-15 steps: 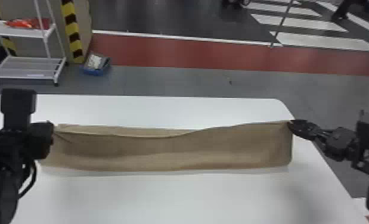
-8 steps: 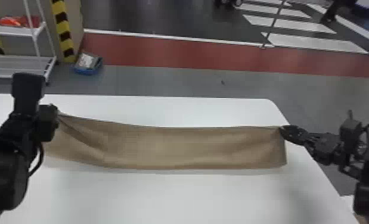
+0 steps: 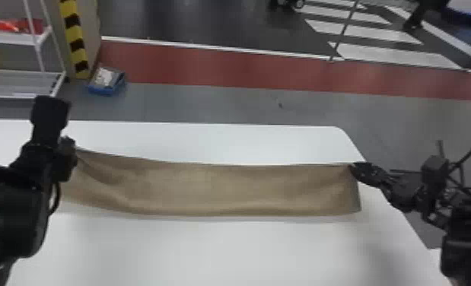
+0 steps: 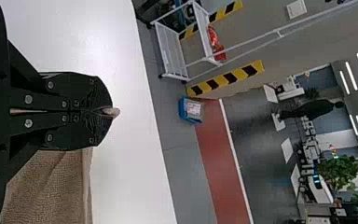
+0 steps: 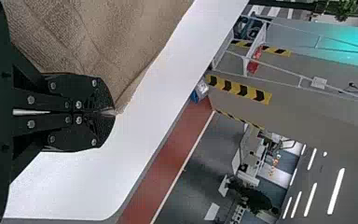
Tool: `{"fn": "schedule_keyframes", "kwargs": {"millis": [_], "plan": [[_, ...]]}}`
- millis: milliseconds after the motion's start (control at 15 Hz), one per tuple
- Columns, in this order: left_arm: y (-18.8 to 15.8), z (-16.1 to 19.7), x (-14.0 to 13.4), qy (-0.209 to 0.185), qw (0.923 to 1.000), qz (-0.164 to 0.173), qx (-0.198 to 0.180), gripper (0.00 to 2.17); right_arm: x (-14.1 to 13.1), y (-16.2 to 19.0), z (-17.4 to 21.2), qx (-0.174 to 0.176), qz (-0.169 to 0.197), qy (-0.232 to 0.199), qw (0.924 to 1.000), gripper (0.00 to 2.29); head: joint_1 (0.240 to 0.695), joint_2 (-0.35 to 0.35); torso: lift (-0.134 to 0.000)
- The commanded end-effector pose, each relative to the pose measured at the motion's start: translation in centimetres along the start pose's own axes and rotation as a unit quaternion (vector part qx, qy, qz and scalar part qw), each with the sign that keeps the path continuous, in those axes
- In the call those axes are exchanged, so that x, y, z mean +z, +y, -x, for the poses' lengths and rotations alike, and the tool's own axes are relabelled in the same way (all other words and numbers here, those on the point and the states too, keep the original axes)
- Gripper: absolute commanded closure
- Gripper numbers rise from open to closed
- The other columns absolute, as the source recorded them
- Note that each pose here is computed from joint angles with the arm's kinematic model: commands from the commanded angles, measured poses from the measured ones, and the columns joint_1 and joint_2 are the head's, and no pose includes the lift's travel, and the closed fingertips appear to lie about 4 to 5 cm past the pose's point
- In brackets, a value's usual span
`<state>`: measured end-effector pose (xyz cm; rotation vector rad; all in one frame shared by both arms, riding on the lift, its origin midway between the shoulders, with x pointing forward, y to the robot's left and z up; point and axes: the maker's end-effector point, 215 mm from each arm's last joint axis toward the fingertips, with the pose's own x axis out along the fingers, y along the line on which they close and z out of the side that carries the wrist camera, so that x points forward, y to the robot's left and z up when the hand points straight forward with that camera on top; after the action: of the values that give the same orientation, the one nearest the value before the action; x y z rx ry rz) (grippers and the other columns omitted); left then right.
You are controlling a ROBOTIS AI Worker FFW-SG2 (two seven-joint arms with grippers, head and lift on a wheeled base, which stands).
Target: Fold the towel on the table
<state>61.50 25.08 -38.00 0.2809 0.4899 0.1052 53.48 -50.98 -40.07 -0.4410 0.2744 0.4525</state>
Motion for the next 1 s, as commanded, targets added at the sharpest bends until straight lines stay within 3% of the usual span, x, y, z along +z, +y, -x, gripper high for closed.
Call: {"fn": "schedule_keyframes", "kwargs": {"millis": [0, 67, 133, 200, 467, 533, 600, 667, 800, 933], "plan": [[0.1, -0.4, -0.5, 0.003, 0.9999, -0.011, 0.007, 1.36, 0.4, 0.2, -0.8, -0.004, 0.007, -0.001, 1.0, 1.28, 0.695, -0.242, -0.114], [0.4, -0.7, -0.8, 0.005, 0.9997, -0.019, 0.013, 0.83, 0.4, 0.3, -1.2, -0.007, 0.011, 0.001, 0.9999, 1.26, 0.695, -0.241, -0.114], [0.5, -0.9, -0.9, 0.003, 0.9996, -0.024, 0.015, 0.16, 0.2, 0.0, -1.5, -0.018, 0.011, 0.004, 0.9998, 1.12, 0.695, -0.24, -0.114], [0.4, -1.2, -0.6, -0.008, 0.9996, -0.025, 0.015, 0.02, 0.2, -0.1, -1.6, -0.023, 0.01, 0.004, 0.9997, 1.11, 0.695, -0.236, -0.114], [2.1, -1.5, -0.6, -0.015, 0.999, -0.032, 0.027, 0.02, 0.3, 0.1, -2.9, -0.038, 0.011, 0.006, 0.9992, 0.86, 0.695, -0.222, -0.114], [2.3, -1.5, -0.5, -0.019, 0.999, -0.03, 0.029, 0.02, 0.4, -0.2, -3.0, -0.048, 0.01, 0.004, 0.9988, 0.63, 0.695, -0.217, -0.114], [2.6, -1.5, -0.6, -0.025, 0.9988, -0.028, 0.03, 0.02, 0.4, -0.3, -3.0, -0.061, 0.01, 0.001, 0.9981, 0.21, 0.695, -0.207, -0.114], [3.2, -1.4, -0.8, -0.029, 0.9987, -0.024, 0.034, 0.02, 0.7, -0.5, -2.9, -0.073, 0.017, -0.007, 0.9972, 0.02, 0.695, -0.205, -0.114], [4.2, -0.9, -1.5, -0.036, 0.999, -0.002, 0.028, 0.02, 1.5, -0.9, -1.8, -0.094, 0.03, -0.029, 0.9948, 0.01, 0.695, -0.201, -0.114], [4.3, -0.6, -2.4, -0.031, 0.9983, 0.047, -0.015, 0.02, 1.3, -0.8, 0.0, -0.106, 0.031, -0.035, 0.9933, 0.05, 0.695, -0.197, -0.114]]}}
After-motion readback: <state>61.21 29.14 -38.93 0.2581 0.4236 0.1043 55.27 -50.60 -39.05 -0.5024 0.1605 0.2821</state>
